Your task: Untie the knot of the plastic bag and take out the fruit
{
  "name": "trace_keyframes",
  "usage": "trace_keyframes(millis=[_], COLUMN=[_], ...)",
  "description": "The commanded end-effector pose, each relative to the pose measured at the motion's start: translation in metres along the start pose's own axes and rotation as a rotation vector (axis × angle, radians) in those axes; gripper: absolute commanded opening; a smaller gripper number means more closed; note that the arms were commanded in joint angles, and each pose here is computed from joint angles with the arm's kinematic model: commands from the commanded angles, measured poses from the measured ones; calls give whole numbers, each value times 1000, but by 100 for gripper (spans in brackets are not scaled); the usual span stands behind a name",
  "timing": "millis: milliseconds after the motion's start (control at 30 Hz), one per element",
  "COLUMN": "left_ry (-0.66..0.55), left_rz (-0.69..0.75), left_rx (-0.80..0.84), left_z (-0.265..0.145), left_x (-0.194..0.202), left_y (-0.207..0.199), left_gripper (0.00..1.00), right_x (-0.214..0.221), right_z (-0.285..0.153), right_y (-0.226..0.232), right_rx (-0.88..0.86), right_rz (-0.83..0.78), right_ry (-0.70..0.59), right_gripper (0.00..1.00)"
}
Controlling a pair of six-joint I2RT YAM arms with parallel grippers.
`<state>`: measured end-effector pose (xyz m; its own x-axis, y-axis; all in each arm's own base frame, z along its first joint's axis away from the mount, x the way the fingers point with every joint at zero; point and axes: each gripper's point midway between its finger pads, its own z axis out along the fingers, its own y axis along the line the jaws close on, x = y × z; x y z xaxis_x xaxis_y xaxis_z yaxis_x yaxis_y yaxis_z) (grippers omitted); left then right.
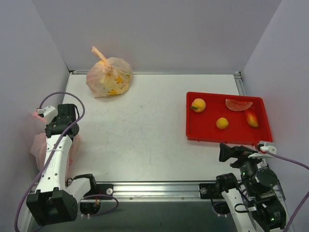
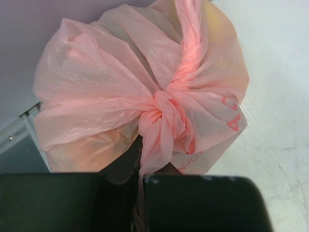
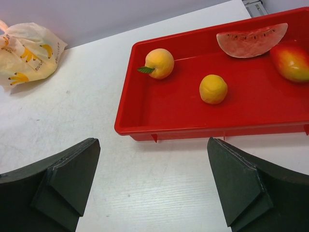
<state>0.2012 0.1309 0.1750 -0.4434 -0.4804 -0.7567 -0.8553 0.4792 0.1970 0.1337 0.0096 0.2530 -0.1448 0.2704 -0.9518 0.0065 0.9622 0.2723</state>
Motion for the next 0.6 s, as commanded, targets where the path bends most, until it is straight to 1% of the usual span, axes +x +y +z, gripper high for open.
trace_keyframes(millis=[0, 33, 100, 133, 167, 267, 333, 367, 433, 467, 500, 533, 567], left_ry=[2, 1, -17, -27, -47, -56, -72, -82, -110, -121, -119, -136, -142], left_rz=[7, 21, 42, 78, 85, 148, 169, 202, 242, 287, 320, 320, 342], left_rx=[196, 260, 323, 384, 428, 558, 633, 681, 747, 794, 814, 851, 874], left_z=[-12, -20, -33, -46, -59, -90, -111, -126, -150, -165, -172, -186, -194], left_x=[-2, -2, -10, -9, -16, -14, -21, -18, -26, -23, -19, -25, -22], left_y=[-34, -48, -63, -78, -88, -122, -143, -154, -175, -185, -195, -201, -206], left_gripper=[0, 0, 0, 0, 0, 0, 0, 0, 0, 0, 0, 0, 0], right_x=[-22, -22, -23, -23, -23, -23, -22, -22, -20, -21, -19, -15, -13], right_z=[-21, -21, -20, -19, -18, -15, -11, -10, -4, -4, -2, 0, 1], right_y=[2, 3, 8, 11, 15, 24, 27, 27, 30, 33, 36, 44, 48], right_rx=[-44, -48, -74, -85, -105, -141, -140, -134, -132, -145, -157, -191, -211], right_rz=[6, 2, -17, -28, -37, -58, -40, -29, -8, -4, -6, -6, -10], right_ry=[-135, -127, -112, -95, -85, -45, -17, -10, 23, 34, 52, 89, 108], right_gripper=[100, 100, 100, 100, 100, 100, 100, 100, 100, 100, 100, 100, 100])
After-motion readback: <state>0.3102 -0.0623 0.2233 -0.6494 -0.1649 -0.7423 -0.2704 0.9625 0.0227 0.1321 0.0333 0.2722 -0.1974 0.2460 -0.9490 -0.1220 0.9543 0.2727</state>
